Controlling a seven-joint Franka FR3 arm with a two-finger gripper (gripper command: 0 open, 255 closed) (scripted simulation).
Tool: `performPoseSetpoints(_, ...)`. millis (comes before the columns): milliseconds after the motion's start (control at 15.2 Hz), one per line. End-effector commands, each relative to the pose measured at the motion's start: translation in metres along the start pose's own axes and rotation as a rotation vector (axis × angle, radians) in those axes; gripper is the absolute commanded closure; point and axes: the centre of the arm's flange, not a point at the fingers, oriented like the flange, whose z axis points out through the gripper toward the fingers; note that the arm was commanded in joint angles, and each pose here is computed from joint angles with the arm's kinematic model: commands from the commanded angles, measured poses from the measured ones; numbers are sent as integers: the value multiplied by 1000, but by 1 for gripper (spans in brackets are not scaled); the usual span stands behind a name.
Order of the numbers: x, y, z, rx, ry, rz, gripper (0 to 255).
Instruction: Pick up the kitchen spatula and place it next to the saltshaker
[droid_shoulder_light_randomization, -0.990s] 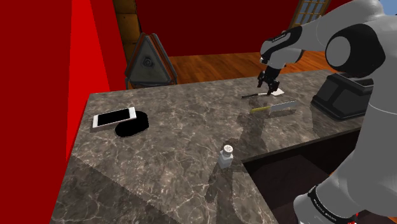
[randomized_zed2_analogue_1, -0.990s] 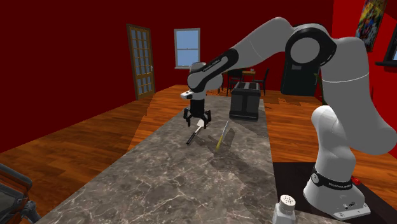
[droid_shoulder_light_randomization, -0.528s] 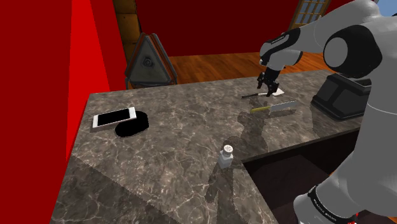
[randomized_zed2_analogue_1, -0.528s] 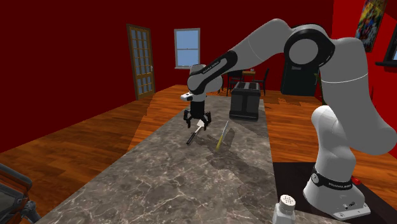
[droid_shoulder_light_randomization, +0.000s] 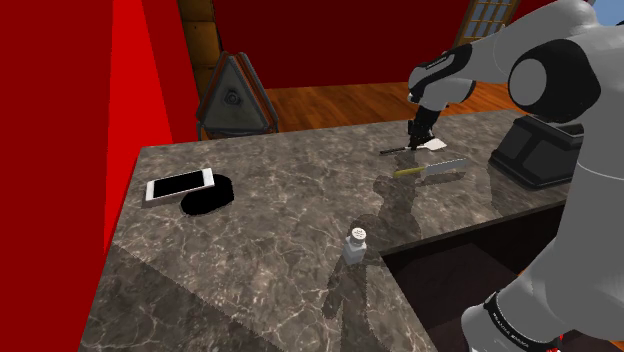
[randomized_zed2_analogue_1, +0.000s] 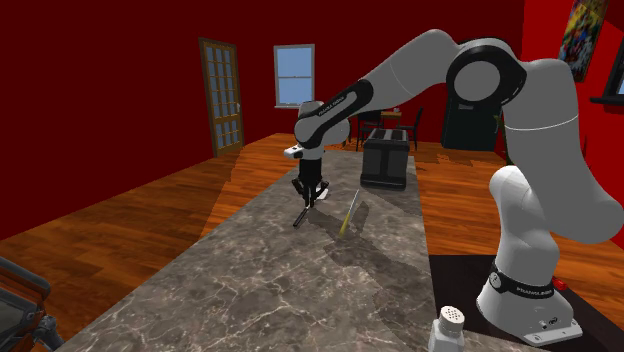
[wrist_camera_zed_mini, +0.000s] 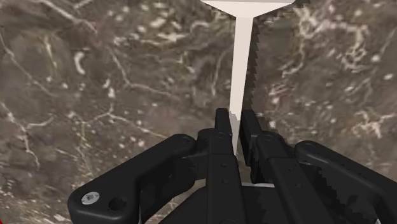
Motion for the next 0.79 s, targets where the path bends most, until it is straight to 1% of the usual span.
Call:
performPoseSetpoints(0, 0, 0, 0, 0, 0, 0, 255)
performPoseSetpoints(132, 0, 0, 0, 0, 0, 0, 255)
performPoseSetpoints(726, 3, 0, -47, 0, 0, 0, 255)
